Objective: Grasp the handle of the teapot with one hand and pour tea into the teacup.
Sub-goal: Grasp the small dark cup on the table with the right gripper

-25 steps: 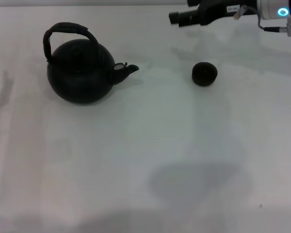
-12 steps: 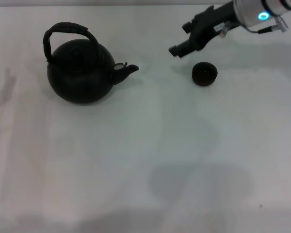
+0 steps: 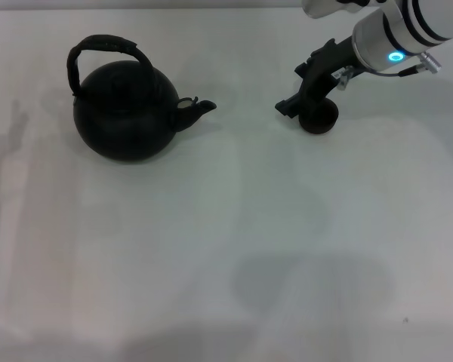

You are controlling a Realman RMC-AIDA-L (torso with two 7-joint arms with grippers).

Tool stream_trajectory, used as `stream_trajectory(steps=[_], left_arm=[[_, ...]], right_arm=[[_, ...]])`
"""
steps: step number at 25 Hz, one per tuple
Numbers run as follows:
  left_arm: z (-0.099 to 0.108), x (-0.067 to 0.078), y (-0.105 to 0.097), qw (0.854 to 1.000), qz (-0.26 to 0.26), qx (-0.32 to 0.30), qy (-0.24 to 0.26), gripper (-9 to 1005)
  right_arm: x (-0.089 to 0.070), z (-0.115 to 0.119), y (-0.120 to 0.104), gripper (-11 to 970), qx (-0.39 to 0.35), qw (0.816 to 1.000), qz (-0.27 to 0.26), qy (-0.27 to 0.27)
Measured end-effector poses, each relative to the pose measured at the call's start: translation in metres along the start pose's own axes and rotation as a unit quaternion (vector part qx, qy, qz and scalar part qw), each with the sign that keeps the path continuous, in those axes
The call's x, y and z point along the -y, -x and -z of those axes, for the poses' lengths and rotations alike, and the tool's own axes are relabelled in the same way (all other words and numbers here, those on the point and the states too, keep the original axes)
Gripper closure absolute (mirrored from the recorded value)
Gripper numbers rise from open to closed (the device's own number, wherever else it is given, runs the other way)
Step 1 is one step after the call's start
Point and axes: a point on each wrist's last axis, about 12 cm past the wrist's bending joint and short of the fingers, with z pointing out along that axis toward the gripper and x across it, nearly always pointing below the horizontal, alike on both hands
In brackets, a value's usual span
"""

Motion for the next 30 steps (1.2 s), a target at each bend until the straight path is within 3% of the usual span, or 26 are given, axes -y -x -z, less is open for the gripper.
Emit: stream_trajectory(steps=[30], left_arm=[[-0.005, 0.000, 0.002, 1.000, -0.004, 0.003, -0.005, 122]], right_arm=[[0.001, -0.005, -0.029, 202, -0.039, 0.999, -0.028, 0.000]])
